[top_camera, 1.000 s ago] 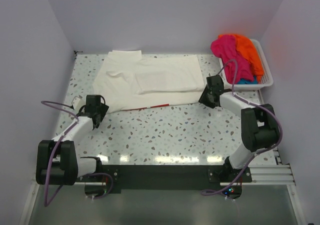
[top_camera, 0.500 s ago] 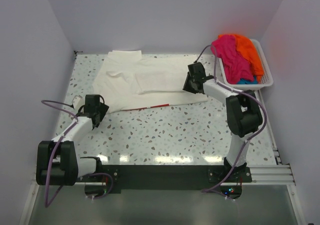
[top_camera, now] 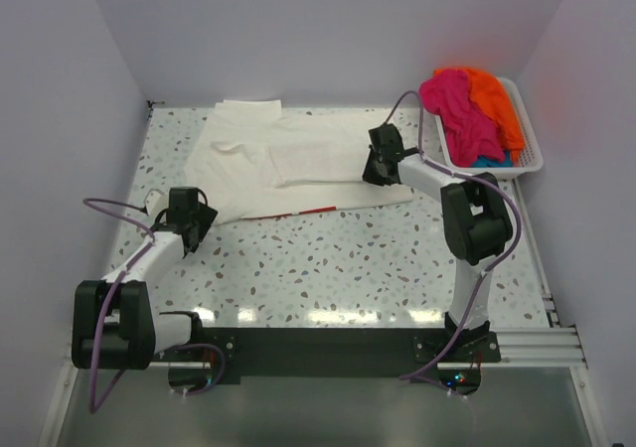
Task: Fold and stack the t-shirts
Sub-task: Fold the tshirt
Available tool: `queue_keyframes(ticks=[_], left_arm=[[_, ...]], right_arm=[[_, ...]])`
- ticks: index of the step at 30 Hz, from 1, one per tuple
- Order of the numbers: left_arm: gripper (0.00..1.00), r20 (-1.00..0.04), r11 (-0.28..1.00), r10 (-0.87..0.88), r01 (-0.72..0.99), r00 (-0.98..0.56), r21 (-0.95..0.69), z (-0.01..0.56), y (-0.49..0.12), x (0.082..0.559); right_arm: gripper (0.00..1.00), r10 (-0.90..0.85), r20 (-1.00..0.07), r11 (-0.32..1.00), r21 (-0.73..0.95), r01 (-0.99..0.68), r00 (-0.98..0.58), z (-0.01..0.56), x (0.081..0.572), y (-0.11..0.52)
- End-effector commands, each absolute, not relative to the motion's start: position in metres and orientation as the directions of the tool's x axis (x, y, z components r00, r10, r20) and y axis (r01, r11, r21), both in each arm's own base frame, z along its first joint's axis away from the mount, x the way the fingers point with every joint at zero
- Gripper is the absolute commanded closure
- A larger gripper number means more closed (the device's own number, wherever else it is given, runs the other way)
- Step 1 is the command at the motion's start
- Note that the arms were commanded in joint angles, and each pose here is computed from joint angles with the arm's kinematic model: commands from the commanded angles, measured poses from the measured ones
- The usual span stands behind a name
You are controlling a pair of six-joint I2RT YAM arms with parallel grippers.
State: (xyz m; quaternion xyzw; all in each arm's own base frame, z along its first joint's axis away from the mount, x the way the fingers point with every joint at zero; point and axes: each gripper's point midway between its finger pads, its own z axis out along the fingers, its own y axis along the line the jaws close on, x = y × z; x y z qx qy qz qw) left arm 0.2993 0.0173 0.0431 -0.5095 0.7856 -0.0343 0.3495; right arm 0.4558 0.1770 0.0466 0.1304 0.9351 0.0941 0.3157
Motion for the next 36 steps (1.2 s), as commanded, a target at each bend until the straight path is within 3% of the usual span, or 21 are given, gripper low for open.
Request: queue_keyframes(ticks=[1,7,27,36], left_arm=[[0.26,-0.539,0.493,-0.816,-0.742,-0.211,-0.455,0.062,0.019,0.318],[0.26,-0.531,0.478,-0.823,-0.749,-0.200,-0.458,0.060,0.024,0.319],[0.26,-0.523,0.485,-0.825,-0.744,-0.215,-0.460,0.058,0.026,0.322],[0.24,-0.516,0.483,-0.828,-0.745,-0.219,-0.460,0.053,0.026,0.323]], right_arm=[[0.92,0.298,-0.575,0.947,0.276,0.162,-0.762,0.051,0.465,0.186],[0.98,0.293,-0.572,0.950,0.268,0.164,-0.766,0.045,0.467,0.186],[0.97,0.257,-0.654,0.961,0.248,0.119,-0.712,0.054,0.512,0.194],[0.83,0.243,-0.690,0.965,0.242,0.098,-0.682,0.055,0.529,0.197]])
